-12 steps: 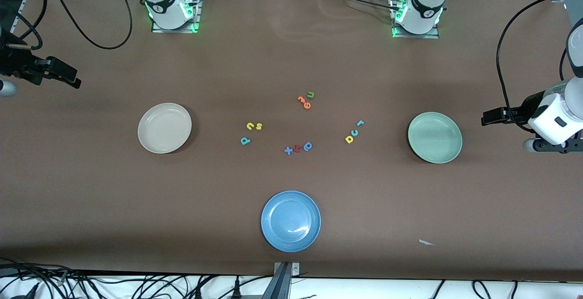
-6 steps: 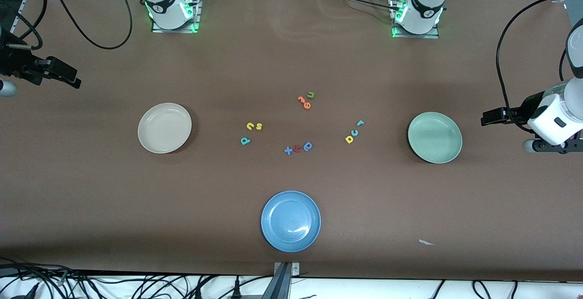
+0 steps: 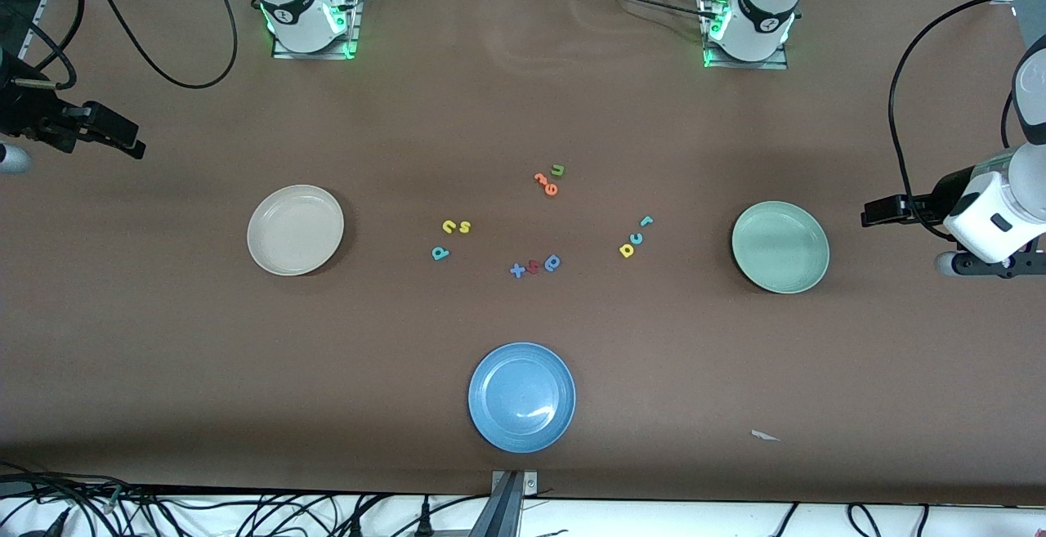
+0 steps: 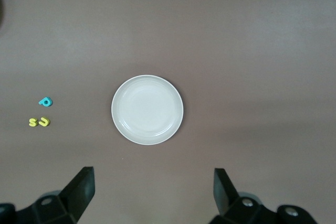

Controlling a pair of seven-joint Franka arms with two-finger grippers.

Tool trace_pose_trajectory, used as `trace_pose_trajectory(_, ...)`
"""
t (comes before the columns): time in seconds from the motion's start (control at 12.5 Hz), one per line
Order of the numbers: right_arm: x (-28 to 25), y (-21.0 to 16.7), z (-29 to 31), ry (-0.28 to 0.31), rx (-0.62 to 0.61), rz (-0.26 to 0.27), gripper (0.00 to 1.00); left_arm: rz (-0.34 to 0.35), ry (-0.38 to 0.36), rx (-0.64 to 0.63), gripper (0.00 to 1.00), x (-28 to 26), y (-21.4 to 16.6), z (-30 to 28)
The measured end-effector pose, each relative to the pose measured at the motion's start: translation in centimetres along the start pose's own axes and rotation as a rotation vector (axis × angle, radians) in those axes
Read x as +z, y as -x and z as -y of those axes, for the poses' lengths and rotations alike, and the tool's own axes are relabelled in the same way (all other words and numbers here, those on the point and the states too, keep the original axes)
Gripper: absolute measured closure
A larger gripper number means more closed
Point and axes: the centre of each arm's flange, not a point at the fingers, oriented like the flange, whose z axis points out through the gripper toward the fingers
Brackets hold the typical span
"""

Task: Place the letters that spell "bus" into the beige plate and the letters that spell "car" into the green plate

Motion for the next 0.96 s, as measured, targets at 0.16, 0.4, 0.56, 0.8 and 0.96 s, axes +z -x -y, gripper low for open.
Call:
trace_pose_trajectory(0.16,0.00,0.00,0.00,0.000,0.000,0.000,0.00,0.001,0.000,0.000,0.00,0.04,-0.01,0.00)
trace_pose_trajectory(0.4,0.03,0.01,0.10,0.000,-0.001,0.001,0.00,0.001,0.000,0.000,0.00,0.04,-0.01,0.00)
trace_pose_trajectory(0.56,0.05,0.02,0.12,0.000,-0.002,0.002,0.00,0.001,0.000,0.000,0.00,0.04,-0.01,0.00)
trace_pose_trajectory(0.8,0.09,0.01,0.16,0.000,-0.003,0.002,0.00,0.001,0.000,0.000,0.00,0.04,-0.01,-0.02)
trace_pose_trajectory(0.96,0.64,0.00,0.84,0.002,-0.015,0.017,0.00,0.002,0.000,0.002,0.00,0.08,-0.01,-0.12)
